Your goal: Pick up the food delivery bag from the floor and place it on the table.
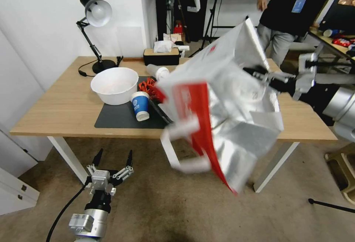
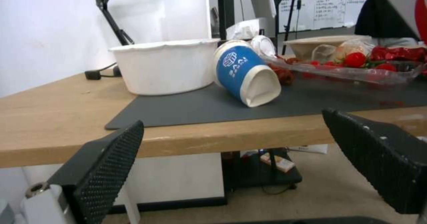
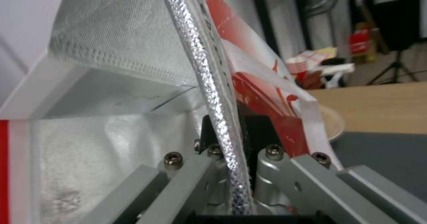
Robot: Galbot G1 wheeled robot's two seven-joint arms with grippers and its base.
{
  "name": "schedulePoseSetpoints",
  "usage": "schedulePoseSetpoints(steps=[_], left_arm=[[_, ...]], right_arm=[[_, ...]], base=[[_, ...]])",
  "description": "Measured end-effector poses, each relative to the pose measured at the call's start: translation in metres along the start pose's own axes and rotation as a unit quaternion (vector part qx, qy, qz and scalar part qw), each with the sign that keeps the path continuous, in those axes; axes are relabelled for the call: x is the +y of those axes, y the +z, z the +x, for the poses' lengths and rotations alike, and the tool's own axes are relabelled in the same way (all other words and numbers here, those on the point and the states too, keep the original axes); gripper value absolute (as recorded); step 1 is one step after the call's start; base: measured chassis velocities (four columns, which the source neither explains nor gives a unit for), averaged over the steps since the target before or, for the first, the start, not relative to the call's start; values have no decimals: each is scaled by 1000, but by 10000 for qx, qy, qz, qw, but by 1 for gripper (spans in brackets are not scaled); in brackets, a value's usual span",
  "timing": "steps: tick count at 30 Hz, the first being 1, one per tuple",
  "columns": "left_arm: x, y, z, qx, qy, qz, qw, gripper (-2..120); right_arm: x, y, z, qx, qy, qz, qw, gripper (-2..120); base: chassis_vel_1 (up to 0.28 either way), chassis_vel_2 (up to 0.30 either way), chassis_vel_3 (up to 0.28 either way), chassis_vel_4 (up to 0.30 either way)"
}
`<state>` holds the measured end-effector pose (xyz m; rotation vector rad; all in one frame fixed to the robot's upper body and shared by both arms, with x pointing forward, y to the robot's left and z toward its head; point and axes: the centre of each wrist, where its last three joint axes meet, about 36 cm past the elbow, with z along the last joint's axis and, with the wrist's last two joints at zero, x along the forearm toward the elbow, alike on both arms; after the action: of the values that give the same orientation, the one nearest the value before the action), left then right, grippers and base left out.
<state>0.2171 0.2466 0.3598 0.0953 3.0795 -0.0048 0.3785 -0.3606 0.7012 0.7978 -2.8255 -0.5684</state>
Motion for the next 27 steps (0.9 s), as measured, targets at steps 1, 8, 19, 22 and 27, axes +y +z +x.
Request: schedulePoseSetpoints(steps=[1,8,19,22,27], left_arm=[[-1,1,0,-4,3,0,10000,100],[-3,2,2,-18,20,4,10000,100],[-3,3,2,-43,-1,0,10000,100],[-3,3,1,-45,3,-5,10000,100],[-4,4,1,-28,-7,8,10000,100]], right_arm=[[1,-6,0,-103,191,-74,9997,0],[-7,-25,-2,-427,1276,-315,9904,0],[-32,-43,-3,-454,2305,-886,9680,0],[-35,-38,-5,-401,2386,-955,9656,0],[-38,-35,-6,-358,2441,-1021,9637,0]], base=[[0,0,0,0],[0,0,0,0],[0,0,0,0],[0,0,0,0],[0,0,0,0]])
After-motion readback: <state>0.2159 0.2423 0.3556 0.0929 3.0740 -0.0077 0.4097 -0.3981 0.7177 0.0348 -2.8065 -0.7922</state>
